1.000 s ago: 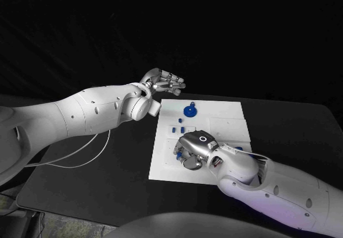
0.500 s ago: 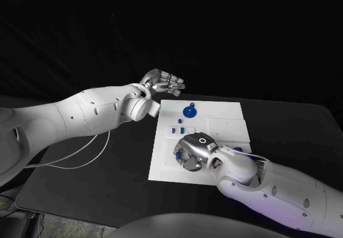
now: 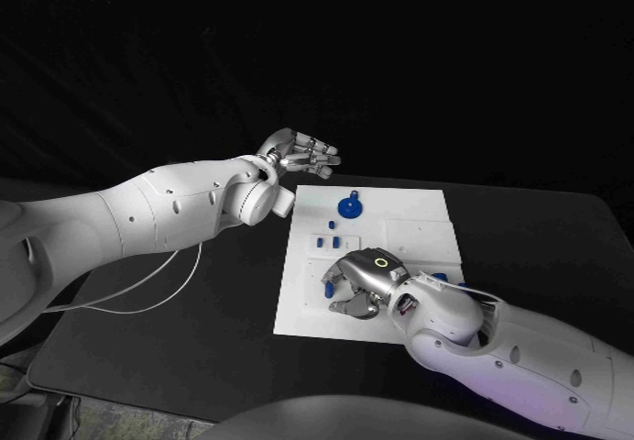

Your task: Assemble the parts on the task board

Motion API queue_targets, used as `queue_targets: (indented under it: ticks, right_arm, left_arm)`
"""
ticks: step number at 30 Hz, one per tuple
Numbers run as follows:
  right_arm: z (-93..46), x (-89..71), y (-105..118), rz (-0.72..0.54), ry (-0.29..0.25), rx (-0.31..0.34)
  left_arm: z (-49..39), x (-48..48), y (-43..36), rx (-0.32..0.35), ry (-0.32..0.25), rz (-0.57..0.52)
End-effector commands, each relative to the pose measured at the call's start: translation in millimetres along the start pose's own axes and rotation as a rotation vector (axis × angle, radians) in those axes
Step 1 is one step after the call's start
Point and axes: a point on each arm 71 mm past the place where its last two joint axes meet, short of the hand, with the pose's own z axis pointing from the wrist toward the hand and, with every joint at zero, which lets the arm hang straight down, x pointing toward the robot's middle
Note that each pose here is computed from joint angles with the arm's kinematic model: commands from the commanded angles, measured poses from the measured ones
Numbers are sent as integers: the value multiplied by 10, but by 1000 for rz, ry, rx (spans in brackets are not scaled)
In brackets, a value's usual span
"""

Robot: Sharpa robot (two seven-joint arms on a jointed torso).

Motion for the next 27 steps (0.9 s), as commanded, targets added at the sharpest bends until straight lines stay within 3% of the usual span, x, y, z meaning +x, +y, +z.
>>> queue_targets:
  ticks: [1, 14, 20, 27]
  right_arm:
    - [-33, -59, 11, 41, -61, -13]
    - [-124, -413, -80, 148, -174, -3]
    - [-203, -697, -302, 243, -210, 52]
    - [-328, -931, -628, 378, -202, 140]
  left_arm:
    - [2, 13, -17, 7, 10, -9]
    - [0, 4, -14, 6, 8, -8]
    - [-4, -16, -8, 5, 5, -7]
    - [-8, -42, 0, 4, -1, -5]
